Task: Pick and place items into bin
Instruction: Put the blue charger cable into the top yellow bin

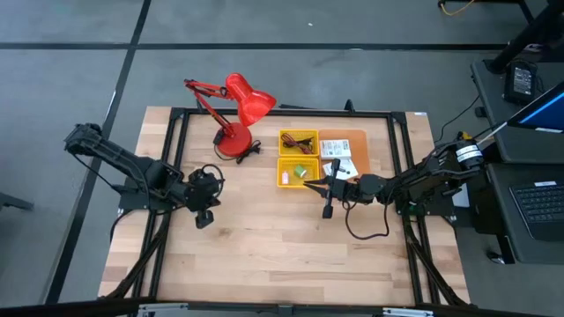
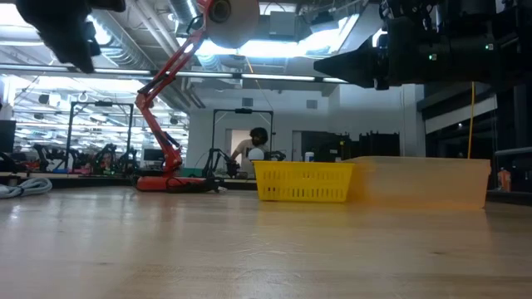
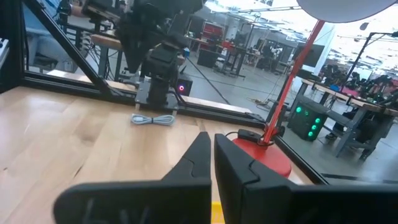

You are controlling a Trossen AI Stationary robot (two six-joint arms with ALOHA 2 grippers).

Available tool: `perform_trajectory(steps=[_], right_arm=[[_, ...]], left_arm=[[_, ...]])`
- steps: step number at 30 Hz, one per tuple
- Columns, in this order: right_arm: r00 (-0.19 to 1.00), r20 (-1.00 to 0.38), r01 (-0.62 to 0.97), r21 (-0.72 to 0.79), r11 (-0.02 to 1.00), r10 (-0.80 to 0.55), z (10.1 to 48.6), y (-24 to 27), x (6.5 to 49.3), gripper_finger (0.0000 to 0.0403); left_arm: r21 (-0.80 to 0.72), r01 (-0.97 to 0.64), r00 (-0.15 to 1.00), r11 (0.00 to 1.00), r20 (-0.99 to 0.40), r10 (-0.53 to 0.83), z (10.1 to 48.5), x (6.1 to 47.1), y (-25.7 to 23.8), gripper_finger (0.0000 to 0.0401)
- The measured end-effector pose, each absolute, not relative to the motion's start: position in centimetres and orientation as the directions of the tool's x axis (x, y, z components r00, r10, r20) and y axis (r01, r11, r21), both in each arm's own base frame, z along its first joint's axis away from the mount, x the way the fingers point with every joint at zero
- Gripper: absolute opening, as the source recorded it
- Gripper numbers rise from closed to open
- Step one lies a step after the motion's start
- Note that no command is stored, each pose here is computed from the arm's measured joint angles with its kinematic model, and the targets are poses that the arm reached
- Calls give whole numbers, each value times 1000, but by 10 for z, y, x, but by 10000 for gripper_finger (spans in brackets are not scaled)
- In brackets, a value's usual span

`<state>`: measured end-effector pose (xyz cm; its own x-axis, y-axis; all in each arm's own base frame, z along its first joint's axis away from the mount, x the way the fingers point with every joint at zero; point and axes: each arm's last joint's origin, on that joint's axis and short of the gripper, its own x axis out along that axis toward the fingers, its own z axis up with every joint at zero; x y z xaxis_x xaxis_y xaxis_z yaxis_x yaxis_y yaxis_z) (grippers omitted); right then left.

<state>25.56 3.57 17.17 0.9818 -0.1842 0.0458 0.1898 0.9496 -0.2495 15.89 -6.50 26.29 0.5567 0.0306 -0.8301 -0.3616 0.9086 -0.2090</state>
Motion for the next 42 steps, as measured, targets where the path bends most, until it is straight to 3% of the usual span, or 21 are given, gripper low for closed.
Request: perform_trajectory(steps=[5, 19, 26, 42], right_arm=[[982, 46, 190, -249, 950, -184, 172, 36, 256, 5], [982, 46, 190, -248, 950, -184, 172, 36, 256, 5], [982, 45, 189, -168, 968, -184, 172, 36, 256, 5], [982, 48, 189, -139, 972, -184, 172, 36, 256, 5]], left_arm=[[-180, -510, 422, 841, -904, 63, 267, 161, -70, 3], [-46, -823, 238, 566, -933, 270, 250, 161, -66, 4], [-51, -872, 194, 486, -949, 249, 245, 164, -69, 6], [98, -931, -5, 351, -966, 257, 220, 175, -77, 114]])
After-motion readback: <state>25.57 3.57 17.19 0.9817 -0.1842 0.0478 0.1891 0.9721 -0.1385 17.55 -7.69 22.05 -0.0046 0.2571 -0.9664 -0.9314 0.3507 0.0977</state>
